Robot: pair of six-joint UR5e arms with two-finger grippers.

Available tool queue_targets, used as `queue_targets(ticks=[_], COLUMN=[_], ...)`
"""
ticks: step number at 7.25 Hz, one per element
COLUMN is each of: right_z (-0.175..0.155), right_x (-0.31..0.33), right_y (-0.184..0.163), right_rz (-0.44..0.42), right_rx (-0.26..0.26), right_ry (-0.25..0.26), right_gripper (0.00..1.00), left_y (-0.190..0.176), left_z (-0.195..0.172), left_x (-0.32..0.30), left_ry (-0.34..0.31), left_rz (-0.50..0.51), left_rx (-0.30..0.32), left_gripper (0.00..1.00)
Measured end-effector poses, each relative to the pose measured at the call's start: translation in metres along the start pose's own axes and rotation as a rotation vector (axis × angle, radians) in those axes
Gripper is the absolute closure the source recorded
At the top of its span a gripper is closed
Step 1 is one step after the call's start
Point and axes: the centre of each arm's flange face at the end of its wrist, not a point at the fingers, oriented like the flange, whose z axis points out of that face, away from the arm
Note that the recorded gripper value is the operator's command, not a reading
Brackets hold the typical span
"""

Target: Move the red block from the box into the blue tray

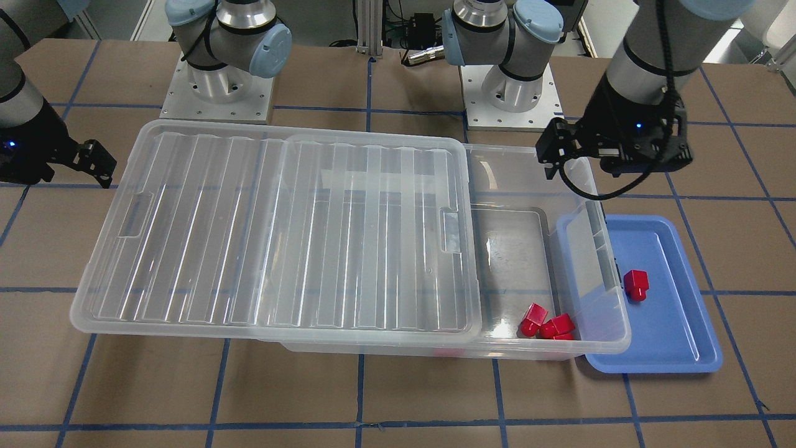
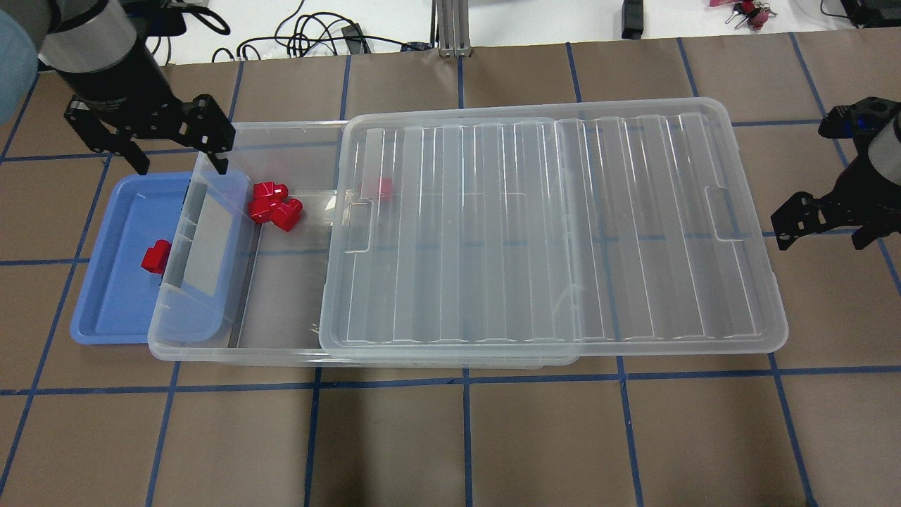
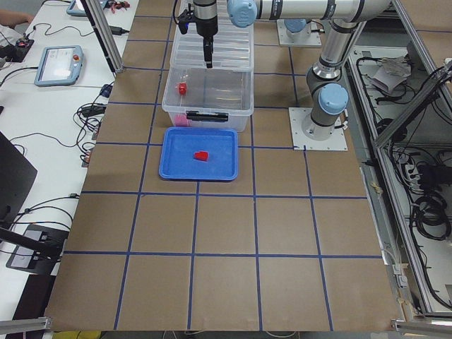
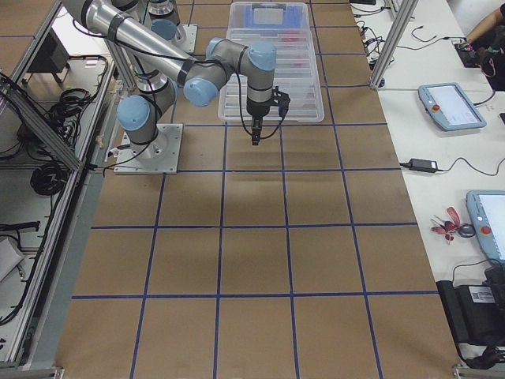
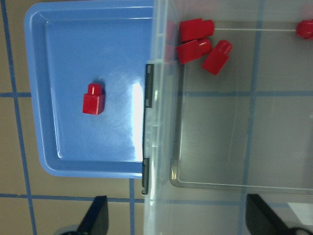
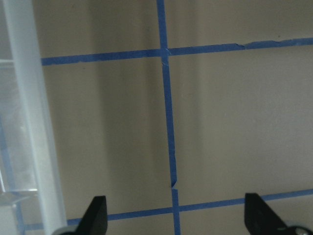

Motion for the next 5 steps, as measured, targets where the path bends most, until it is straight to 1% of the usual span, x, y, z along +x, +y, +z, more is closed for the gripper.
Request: queue_targets(ticks=[1, 2, 3, 5], right_z=[0.002, 0.003, 0.002, -0.002], right_x=[-0.006, -0.014, -0.029, -0.069], right_y=[-0.001, -0.003, -0.005, -0.009], right_rz=[0.01, 0.014, 0.004, -0.026], right_rx=[0.015, 0.025, 0.033, 0.059], right_ry=[-0.036, -0.06, -0.069, -0.07], right_gripper=[0.0, 0.0, 0.0, 0.0], left_y=[0.01, 0.018, 0.023, 0.025], left_z=[0.0, 0.002, 0.002, -0.002], left_x=[0.025, 0.036, 0.034, 0.012], left_ry=[0.015, 0.031, 0.044, 0.051], left_rz=[-0.02, -0.031, -0.039, -0.08], left_rx=[-0.001, -0.007, -0.003, 0.01], left_gripper=[0.0, 0.0, 0.0, 0.0])
